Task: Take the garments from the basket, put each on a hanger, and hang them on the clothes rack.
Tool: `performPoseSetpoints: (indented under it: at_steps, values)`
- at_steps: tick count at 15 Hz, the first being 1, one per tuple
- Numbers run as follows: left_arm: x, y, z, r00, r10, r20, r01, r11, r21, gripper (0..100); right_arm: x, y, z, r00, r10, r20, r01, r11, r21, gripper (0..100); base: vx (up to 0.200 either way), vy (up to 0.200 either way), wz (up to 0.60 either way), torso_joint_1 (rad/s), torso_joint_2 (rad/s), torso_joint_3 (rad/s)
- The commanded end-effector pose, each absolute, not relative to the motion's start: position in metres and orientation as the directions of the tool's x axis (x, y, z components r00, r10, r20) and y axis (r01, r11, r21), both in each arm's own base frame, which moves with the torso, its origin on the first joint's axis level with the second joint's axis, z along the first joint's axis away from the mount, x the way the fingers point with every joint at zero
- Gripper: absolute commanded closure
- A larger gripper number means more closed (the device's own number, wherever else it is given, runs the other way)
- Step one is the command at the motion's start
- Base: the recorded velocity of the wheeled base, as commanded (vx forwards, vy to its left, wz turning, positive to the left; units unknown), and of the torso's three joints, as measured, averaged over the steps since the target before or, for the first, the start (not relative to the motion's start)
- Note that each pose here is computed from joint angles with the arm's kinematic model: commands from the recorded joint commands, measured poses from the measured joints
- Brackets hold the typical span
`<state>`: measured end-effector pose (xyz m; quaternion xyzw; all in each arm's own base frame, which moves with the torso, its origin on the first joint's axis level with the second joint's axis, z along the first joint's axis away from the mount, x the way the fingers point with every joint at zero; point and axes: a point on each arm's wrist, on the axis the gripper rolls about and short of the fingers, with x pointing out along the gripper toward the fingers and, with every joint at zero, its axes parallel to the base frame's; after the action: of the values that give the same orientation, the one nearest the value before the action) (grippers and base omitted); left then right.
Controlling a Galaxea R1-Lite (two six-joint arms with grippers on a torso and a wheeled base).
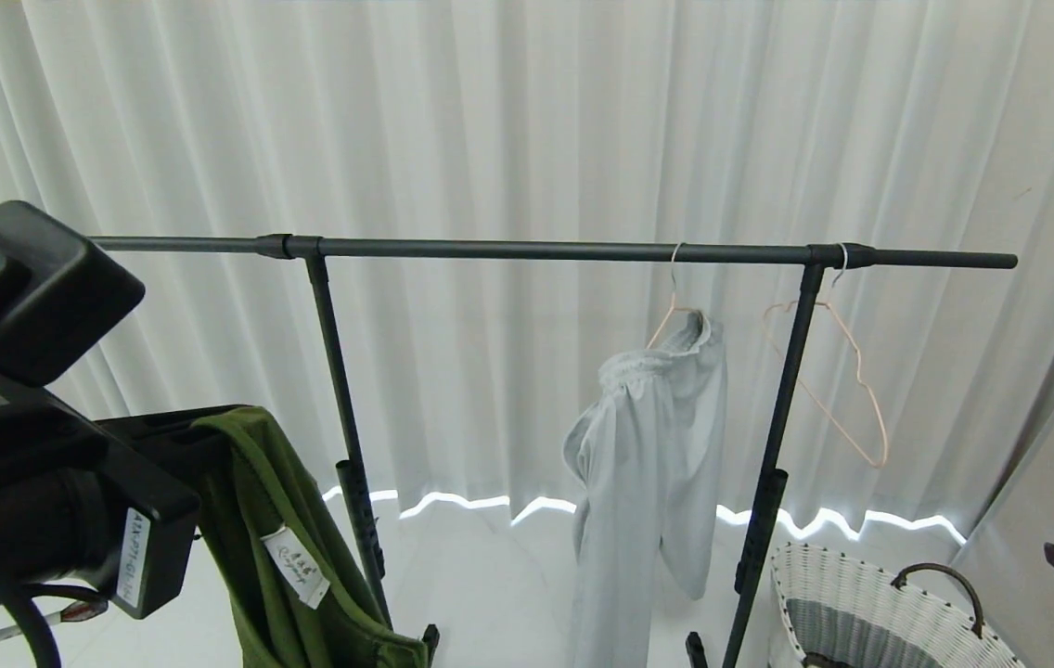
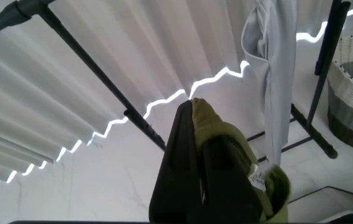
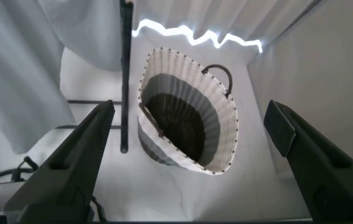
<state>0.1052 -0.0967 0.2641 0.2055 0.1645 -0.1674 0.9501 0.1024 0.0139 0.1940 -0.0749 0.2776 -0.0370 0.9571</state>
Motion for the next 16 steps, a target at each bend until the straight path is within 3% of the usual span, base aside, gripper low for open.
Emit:
performPoseSetpoints:
  at_steps: [1,11,16]
  values:
    - [0.106,-0.098,0.264,0.89,-0.25,-0.382,0.386,0.859,0.336,100,0.107,0.015,0.196,0.842,-0.109,-0.529,0.024,0.986,-0.165,0,0.2,0.0,0.0,0.002,0.01,0.007]
    - [0.107,-0.099,0.263,0.888,-0.247,-0.389,0.387,0.858,0.338,100,0.177,0.029,0.213,0.848,-0.105,-0.519,0.044,0.991,-0.127,0,0.2,0.0,0.0,0.001,0.0,0.002]
    - [0.106,-0.098,0.263,0.888,-0.25,-0.386,0.388,0.858,0.337,100,0.22,0.037,0.205,0.808,-0.115,-0.577,0.089,0.993,-0.073,0,0.0,0.0,0.0,0.0,0.0,0.0]
